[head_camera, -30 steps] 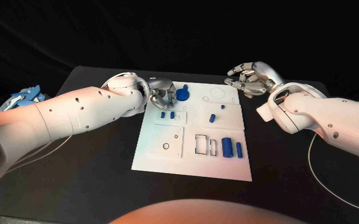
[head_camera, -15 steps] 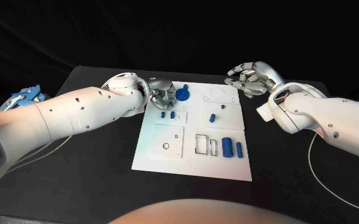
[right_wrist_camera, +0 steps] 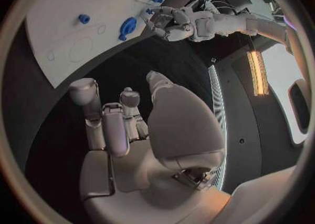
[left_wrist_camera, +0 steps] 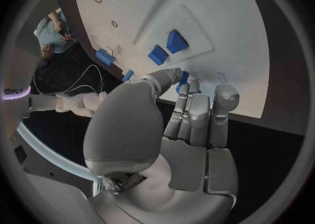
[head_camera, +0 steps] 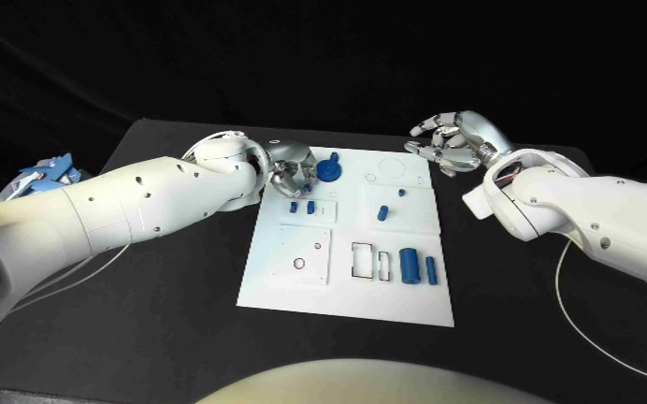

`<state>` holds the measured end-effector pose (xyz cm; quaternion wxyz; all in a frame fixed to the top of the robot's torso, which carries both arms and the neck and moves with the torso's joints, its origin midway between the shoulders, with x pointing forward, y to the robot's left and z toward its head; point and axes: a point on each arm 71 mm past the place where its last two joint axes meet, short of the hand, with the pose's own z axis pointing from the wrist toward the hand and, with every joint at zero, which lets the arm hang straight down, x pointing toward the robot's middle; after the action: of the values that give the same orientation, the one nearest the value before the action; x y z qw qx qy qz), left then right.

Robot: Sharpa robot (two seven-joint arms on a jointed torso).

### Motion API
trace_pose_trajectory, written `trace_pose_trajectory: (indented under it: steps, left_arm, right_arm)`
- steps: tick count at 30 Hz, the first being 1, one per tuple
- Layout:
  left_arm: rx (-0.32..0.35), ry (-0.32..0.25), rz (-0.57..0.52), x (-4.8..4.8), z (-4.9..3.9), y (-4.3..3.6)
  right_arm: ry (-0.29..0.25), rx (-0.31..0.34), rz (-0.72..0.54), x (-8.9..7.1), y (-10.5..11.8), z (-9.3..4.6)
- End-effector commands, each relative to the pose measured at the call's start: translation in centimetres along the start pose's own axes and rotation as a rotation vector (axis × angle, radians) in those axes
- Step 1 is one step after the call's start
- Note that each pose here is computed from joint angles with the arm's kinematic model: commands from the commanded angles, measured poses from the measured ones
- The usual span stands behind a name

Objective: Assemble the parts on the task board

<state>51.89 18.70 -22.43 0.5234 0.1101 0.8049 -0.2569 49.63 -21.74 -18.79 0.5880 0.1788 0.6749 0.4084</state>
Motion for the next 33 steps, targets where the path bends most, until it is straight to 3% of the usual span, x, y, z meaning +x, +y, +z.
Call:
trace_pose_trajectory:
  steps: [1,9,22,27,33]
  left_arm:
    - [0.010,-0.004,-0.013,-0.04,0.01,-0.18]
    - [0.028,-0.019,-0.031,-0.16,-0.17,-0.26]
    - [0.088,-0.105,-0.140,-0.93,-1.00,-0.15]
    - [0.096,-0.156,-0.273,-1.64,-1.65,0.50]
    - [0.111,-0.271,-0.590,-2.86,-2.88,2.06]
  right_arm:
    - [0.002,-0.008,-0.003,0.0,0.0,0.0]
    - [0.004,-0.002,-0.006,-0.1,-0.1,0.0]
    - [0.031,0.032,-0.032,-0.2,-0.9,0.2]
    - [0.063,0.034,-0.085,0.0,-1.2,0.3]
    - [0.136,0.010,-0.212,0.4,-1.3,0.3]
